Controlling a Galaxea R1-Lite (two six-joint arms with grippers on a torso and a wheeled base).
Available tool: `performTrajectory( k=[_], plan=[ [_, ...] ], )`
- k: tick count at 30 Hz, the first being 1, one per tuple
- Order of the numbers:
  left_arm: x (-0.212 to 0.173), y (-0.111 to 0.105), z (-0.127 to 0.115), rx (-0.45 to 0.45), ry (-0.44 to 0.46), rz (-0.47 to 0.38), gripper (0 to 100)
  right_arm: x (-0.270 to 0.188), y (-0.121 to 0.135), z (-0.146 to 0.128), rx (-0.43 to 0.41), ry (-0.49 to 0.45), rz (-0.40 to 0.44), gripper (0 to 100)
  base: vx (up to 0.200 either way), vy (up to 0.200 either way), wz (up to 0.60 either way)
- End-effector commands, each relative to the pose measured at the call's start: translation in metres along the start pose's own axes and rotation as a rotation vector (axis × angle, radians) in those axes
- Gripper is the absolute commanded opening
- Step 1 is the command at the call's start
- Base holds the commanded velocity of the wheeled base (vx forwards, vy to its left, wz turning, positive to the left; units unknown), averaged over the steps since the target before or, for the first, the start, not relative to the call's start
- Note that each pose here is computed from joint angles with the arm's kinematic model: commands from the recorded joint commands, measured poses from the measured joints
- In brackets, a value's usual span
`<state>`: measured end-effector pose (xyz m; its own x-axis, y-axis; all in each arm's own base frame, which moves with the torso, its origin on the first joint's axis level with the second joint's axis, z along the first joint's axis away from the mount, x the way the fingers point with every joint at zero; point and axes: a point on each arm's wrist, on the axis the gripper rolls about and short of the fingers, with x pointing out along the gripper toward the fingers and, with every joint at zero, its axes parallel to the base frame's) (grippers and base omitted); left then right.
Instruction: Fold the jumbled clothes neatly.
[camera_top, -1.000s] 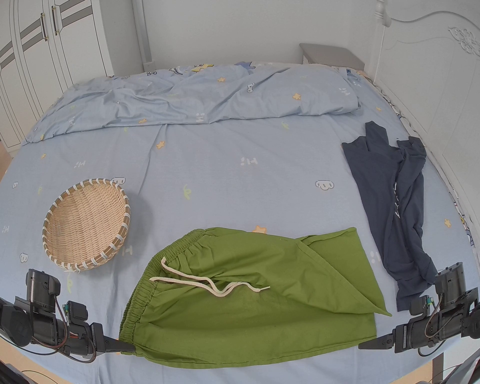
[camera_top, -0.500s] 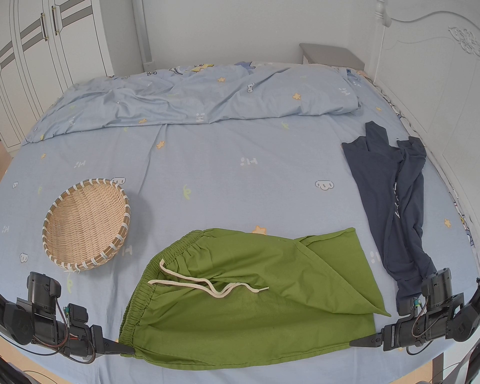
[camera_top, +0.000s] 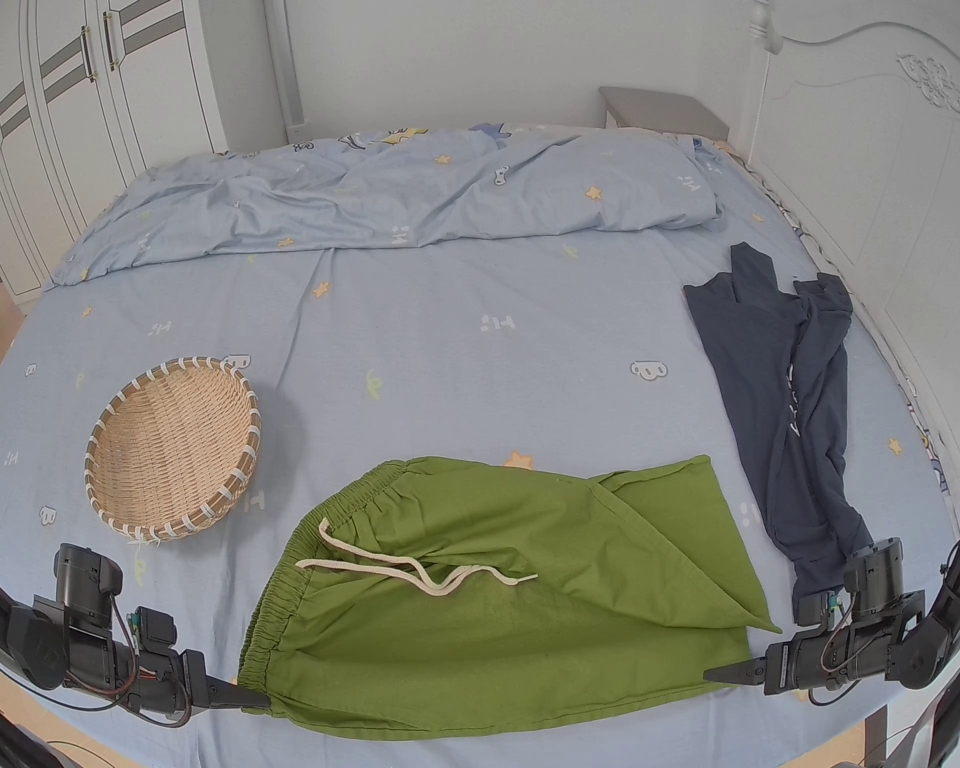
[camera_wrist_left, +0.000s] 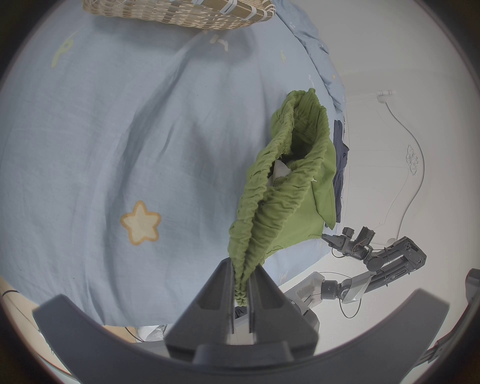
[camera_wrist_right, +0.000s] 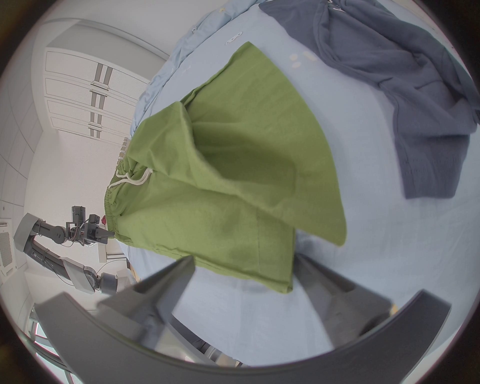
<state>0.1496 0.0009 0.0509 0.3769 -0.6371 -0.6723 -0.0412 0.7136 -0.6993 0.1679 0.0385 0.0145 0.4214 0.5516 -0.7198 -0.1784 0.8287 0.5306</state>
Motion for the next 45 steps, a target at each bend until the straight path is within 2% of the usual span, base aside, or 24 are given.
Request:
performTrajectory(
  k=[1,13,16,22,30,45],
  plan=[
    [0.000,0.001,0.000,-0.003,-0.001,0.001,0,0.000,-0.002,-0.002,0.014,0.006,-0.006,0,0.000,0.000,0.00],
    [-0.003,0.006,0.000,-0.017,-0.017,0.023,0,-0.003,-0.002,-0.005,0.022,0.012,-0.012,0,0.000,0.000,0.00],
    [-0.005,0.017,0.000,-0.022,-0.015,0.048,0,-0.005,-0.003,-0.009,0.028,0.040,-0.028,0,0.000,0.000,0.00],
    [-0.003,0.039,-0.004,0.064,0.057,0.145,0,-0.015,0.000,-0.020,-0.006,0.108,-0.039,0,0.000,0.000,0.00],
    [0.002,0.034,-0.024,0.077,0.132,0.137,0,-0.015,0.000,-0.022,-0.010,0.130,-0.039,0,0.000,0.000,0.00],
    [0.004,0.034,-0.028,0.082,0.161,0.171,0,-0.014,-0.002,-0.023,0.002,0.144,-0.045,0,0.000,0.000,0.00]
  ],
)
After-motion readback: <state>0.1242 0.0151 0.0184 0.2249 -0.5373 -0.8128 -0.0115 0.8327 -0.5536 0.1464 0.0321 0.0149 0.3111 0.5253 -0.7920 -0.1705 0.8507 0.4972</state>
